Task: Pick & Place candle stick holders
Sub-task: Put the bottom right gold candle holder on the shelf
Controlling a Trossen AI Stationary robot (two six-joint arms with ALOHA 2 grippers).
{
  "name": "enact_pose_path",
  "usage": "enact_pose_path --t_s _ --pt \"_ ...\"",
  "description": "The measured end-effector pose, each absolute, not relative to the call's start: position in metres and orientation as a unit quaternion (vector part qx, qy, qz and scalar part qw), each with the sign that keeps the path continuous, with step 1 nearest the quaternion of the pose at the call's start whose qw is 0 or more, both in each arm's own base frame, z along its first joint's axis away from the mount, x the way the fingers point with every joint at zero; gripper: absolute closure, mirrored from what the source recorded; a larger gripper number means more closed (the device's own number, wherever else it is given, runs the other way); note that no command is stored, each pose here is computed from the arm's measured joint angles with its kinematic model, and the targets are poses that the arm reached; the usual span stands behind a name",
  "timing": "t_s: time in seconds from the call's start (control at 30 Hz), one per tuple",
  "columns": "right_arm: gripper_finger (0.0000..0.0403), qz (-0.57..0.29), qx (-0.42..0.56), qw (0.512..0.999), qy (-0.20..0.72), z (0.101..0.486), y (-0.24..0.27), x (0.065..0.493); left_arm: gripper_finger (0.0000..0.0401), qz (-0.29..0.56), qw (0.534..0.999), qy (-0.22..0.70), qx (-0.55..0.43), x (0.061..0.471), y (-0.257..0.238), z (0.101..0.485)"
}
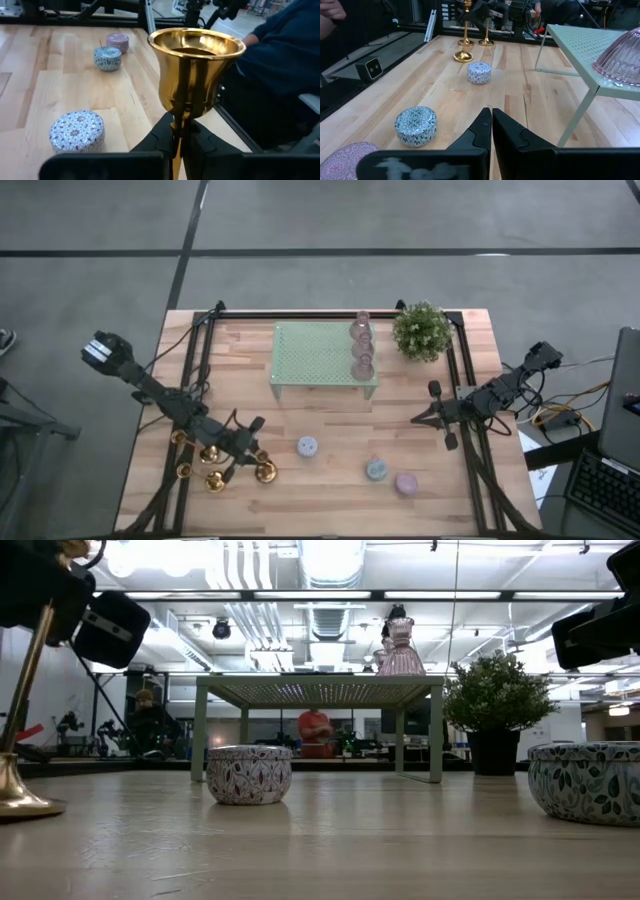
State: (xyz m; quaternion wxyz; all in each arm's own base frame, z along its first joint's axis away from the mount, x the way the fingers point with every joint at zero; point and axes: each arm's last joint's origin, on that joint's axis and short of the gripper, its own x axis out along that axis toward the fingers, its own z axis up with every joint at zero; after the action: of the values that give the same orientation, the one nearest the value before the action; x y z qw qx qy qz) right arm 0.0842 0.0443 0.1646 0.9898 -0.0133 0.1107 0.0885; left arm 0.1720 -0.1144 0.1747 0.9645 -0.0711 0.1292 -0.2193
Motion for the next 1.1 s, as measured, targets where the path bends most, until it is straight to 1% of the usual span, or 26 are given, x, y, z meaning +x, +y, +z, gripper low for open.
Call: enact_pose_path --t_s 0.2,0.37,0.43,0.53,0.7,0.87,1.0,1.1 --pt "0.0394 0.088 -0.012 0.99 0.111 0.165 0.044 0.084 0.0372 -0.195 0.971 0.108 -0.081 0.173 -0.113 0.179" --pt "0.0394 0.089 -0.013 0.99 0.111 0.165 0.044 0.084 0.0384 -0.194 0.973 0.047 -0.119 0.172 -0.112 0.195" --pt "0.0394 0.088 -0.013 0.99 0.111 0.165 0.044 0.084 0.0384 -0.18 0.977 0.026 -0.114 0.172 -0.11 0.202" --pt "0.0394 0.088 -0.013 0.99 0.111 0.165 0.044 0.084 0.0383 -0.13 0.986 -0.008 -0.105 0.176 -0.109 0.216" --pt "0.0394 0.088 -0.013 0.99 0.111 0.165 0.044 0.084 0.0371 -0.055 0.994 -0.056 -0.079 0.189 -0.106 0.245" --pt "0.0394 0.089 -0.013 0.99 0.111 0.165 0.044 0.084 0.0384 0.011 0.994 -0.098 -0.051 0.208 -0.093 0.277" --pt "0.0394 0.088 -0.013 0.99 0.111 0.165 0.044 0.084 0.0383 0.066 0.992 -0.096 -0.055 0.227 -0.071 0.299" --pt "0.0394 0.088 -0.012 0.99 0.111 0.165 0.044 0.084 0.0373 0.116 0.989 -0.084 -0.046 0.242 -0.048 0.315"
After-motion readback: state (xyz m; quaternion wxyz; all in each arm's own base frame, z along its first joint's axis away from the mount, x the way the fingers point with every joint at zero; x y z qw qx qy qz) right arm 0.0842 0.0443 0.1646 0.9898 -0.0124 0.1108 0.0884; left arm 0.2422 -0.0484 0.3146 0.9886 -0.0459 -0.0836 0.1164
